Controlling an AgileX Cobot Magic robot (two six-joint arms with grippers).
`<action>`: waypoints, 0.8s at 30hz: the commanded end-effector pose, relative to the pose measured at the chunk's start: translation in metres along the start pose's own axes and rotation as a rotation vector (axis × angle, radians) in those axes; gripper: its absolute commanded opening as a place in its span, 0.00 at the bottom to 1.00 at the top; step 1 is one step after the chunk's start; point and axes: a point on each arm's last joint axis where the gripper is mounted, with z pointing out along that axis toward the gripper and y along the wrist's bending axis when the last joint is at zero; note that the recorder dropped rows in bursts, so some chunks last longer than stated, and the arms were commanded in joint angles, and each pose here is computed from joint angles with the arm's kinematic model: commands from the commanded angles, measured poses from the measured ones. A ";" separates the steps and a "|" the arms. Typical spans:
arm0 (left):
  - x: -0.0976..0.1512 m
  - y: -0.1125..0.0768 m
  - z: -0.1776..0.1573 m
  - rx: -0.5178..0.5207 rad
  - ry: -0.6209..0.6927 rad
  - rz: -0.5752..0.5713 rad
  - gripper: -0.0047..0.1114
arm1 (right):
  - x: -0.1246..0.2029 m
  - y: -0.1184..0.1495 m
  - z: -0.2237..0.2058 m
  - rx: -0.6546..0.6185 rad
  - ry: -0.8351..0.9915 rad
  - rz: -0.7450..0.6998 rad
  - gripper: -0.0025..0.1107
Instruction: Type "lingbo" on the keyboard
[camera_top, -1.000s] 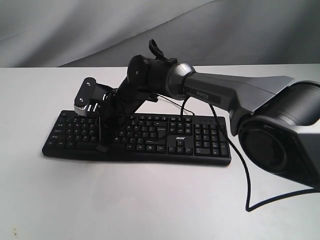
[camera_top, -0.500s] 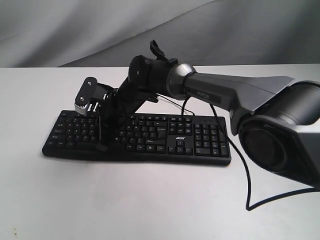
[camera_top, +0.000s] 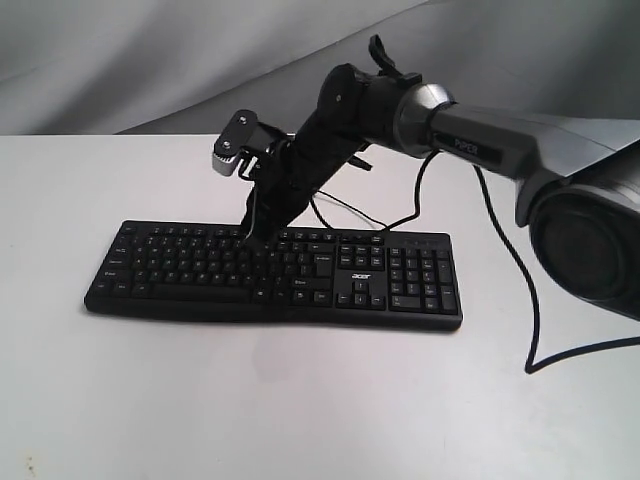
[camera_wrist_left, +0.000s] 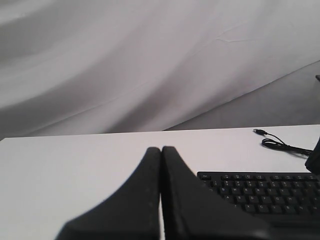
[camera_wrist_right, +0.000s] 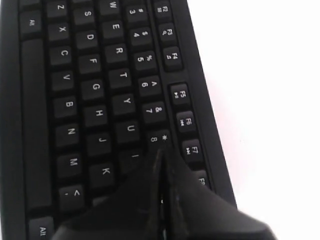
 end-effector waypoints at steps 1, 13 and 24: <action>0.000 -0.001 0.000 0.007 -0.010 -0.002 0.04 | 0.006 0.000 -0.004 -0.031 0.013 0.026 0.02; 0.000 -0.001 0.000 0.007 -0.010 -0.002 0.04 | 0.014 0.002 0.004 -0.061 -0.024 -0.002 0.02; 0.000 -0.001 0.000 0.007 -0.010 -0.002 0.04 | 0.016 0.000 0.006 -0.035 -0.017 -0.011 0.02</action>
